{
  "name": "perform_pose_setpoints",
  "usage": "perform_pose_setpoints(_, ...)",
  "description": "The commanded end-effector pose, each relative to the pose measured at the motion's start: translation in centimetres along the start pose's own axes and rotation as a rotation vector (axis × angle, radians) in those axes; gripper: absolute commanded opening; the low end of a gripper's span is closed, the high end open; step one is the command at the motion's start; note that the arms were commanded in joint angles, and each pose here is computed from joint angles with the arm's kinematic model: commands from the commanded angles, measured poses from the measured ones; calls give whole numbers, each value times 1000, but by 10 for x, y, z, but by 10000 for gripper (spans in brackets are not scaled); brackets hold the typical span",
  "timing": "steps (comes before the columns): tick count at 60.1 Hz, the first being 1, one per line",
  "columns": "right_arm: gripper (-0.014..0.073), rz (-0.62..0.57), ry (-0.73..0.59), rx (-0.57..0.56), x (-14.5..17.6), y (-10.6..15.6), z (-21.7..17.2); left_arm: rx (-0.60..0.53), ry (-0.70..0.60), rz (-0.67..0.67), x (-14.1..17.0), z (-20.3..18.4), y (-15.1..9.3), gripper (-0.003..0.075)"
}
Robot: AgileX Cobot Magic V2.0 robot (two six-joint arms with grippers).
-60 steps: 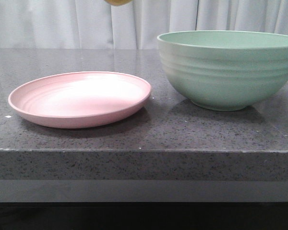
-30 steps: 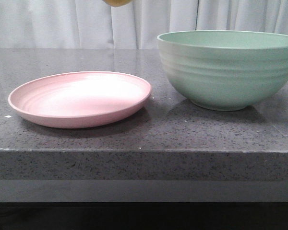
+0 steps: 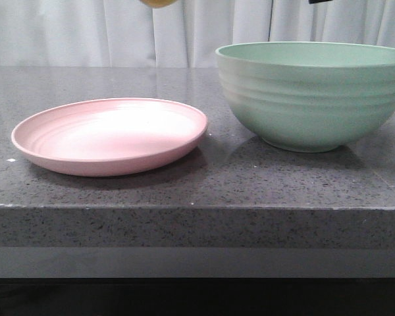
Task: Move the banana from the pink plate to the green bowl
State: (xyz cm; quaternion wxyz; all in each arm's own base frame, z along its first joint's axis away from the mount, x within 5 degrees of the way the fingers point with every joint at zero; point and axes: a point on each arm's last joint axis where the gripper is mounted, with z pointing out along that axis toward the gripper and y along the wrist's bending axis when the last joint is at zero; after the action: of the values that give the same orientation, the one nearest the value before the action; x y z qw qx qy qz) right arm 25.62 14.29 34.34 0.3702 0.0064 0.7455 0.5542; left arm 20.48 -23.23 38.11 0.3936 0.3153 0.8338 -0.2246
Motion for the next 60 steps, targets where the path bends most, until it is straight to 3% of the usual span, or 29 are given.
perform_pose_setpoints(1, 141, -60, -131, -69, -25, 26, -10, 28, -130, -3, -17, -20, -6, 526)
perform_pose_setpoints(13, 141, -423, -257, 154, -72, 31, -30, 28, -130, -3, -17, -20, -6, 526)
perform_pose_setpoints(20, 141, -642, -239, 311, -90, 23, -40, 28, -130, -3, -17, -20, -6, 526)
perform_pose_setpoints(28, 141, -761, -141, 428, -93, -3, -30, 28, -130, -3, -17, -20, -6, 526)
perform_pose_setpoints(36, 143, -775, -2, 466, -88, -36, -12, 28, -130, -3, -17, -20, -6, 526)
perform_pose_setpoints(42, 205, -739, 66, 455, -83, -54, -2, 28, -130, -3, -17, -20, -6, 526)
perform_pose_setpoints(52, 379, -718, 106, 447, -79, -63, 4, 28, -130, -3, -17, -20, -6, 526)
perform_pose_setpoints(60, 440, -718, 106, 447, -79, -63, 4, 28, -130, -3, -17, -20, -6, 526)
